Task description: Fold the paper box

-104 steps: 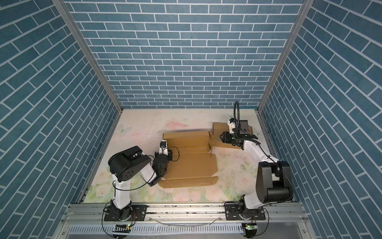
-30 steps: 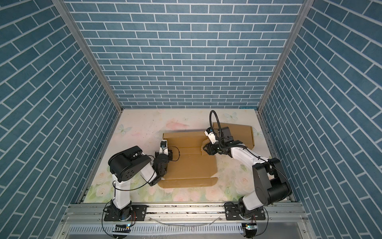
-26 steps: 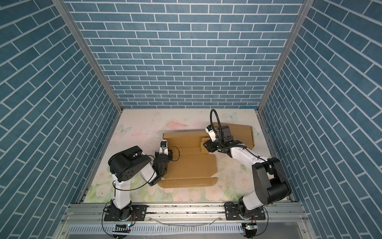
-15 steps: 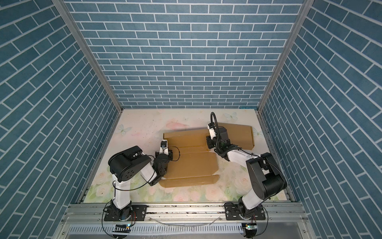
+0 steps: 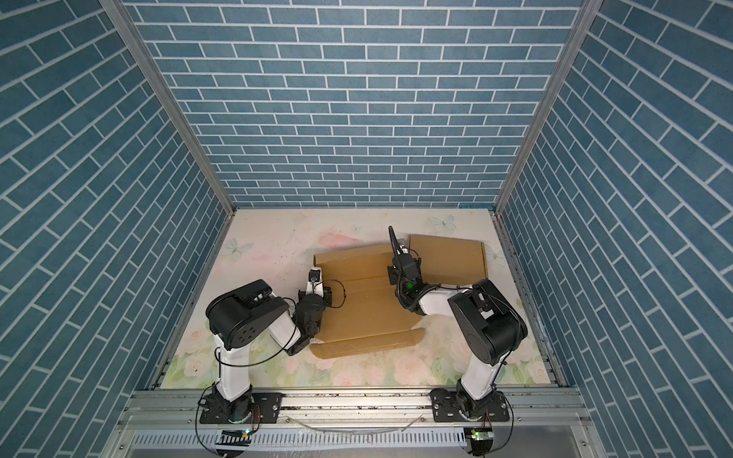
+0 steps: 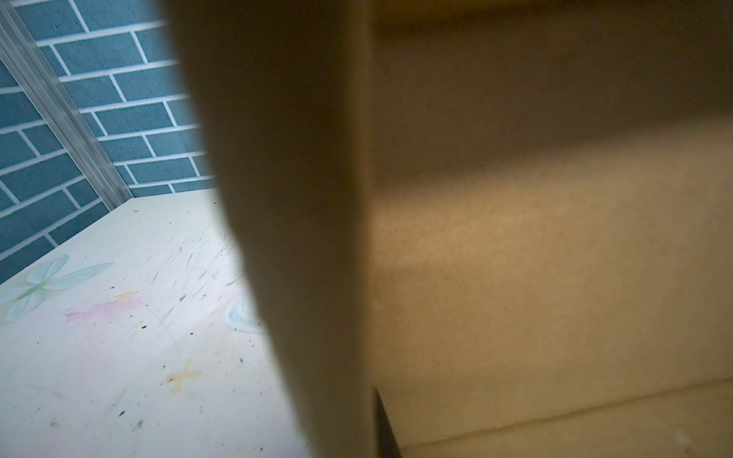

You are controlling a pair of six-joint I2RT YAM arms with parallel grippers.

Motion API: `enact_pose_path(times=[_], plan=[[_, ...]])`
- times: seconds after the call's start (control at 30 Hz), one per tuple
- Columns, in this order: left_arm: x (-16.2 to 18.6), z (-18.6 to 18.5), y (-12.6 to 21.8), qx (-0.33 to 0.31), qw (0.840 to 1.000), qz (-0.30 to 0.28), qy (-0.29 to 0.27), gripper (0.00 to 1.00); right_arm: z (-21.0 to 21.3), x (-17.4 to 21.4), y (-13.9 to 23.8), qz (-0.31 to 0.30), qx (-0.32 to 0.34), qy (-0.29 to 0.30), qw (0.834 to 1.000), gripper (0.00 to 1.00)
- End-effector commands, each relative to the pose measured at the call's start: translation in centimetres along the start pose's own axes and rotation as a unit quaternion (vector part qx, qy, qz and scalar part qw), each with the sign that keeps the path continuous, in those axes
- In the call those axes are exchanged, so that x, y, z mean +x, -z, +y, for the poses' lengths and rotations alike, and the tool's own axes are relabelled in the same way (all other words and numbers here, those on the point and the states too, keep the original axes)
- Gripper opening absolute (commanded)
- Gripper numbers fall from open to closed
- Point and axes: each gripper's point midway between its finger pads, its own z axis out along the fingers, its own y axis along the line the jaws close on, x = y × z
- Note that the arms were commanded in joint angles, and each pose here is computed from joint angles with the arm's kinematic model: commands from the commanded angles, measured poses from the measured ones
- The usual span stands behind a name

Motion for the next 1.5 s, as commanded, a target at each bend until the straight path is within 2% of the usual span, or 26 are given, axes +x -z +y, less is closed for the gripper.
enact_pose_path(times=[0.0, 0.17, 0.33, 0.47, 0.53, 0.7, 0.9, 1.03, 1.13, 1.2, 1.33, 1.47], plan=[[8.3, 0.6, 1.9, 0.026, 0.982, 0.139, -0.123, 0.00, -3.5, 0.7, -0.4, 0.016, 0.091, 0.006, 0.996, 0.00], [5.1, 0.3, 2.5, 0.017, 0.983, 0.142, -0.114, 0.00, -3.6, -0.3, 0.8, 0.044, 0.090, -0.024, 0.995, 0.00], [1.7, 1.8, 4.8, -0.001, 0.972, 0.209, -0.104, 0.00, -3.4, -0.9, 3.5, 0.135, 0.070, -0.035, 0.988, 0.00], [0.7, 1.7, 7.0, 0.033, 0.955, 0.279, -0.090, 0.00, -2.4, -0.6, 6.1, 0.224, 0.034, -0.038, 0.973, 0.00], [0.8, 1.2, 8.2, 0.060, 0.942, 0.321, -0.079, 0.00, -2.0, -0.3, 7.3, 0.275, 0.020, -0.035, 0.960, 0.00], [2.0, -0.1, 12.2, 0.108, 0.891, 0.439, -0.038, 0.00, -0.2, 1.2, 9.8, 0.404, -0.023, -0.026, 0.914, 0.00], [3.6, -0.7, 16.3, 0.125, 0.827, 0.548, -0.005, 0.05, 0.9, 1.8, 9.4, 0.465, -0.036, -0.002, 0.884, 0.00], [5.0, -2.3, 17.2, 0.144, 0.799, 0.583, 0.035, 0.09, 2.0, 3.4, 7.6, 0.494, -0.046, 0.009, 0.868, 0.01], [5.4, -3.1, 17.3, 0.153, 0.787, 0.596, 0.047, 0.13, 2.7, 4.0, 6.3, 0.506, -0.054, 0.020, 0.861, 0.06], [5.3, -3.2, 17.3, 0.156, 0.786, 0.596, 0.049, 0.19, 3.0, 3.8, 5.5, 0.506, -0.060, 0.030, 0.860, 0.15], [6.1, -3.1, 17.4, 0.162, 0.773, 0.611, 0.064, 0.27, 3.7, 3.7, 4.5, 0.505, -0.073, 0.039, 0.859, 0.30], [5.0, -2.5, 16.9, 0.167, 0.775, 0.607, 0.064, 0.40, 3.9, 3.6, 4.1, 0.509, -0.078, 0.046, 0.856, 0.42]])
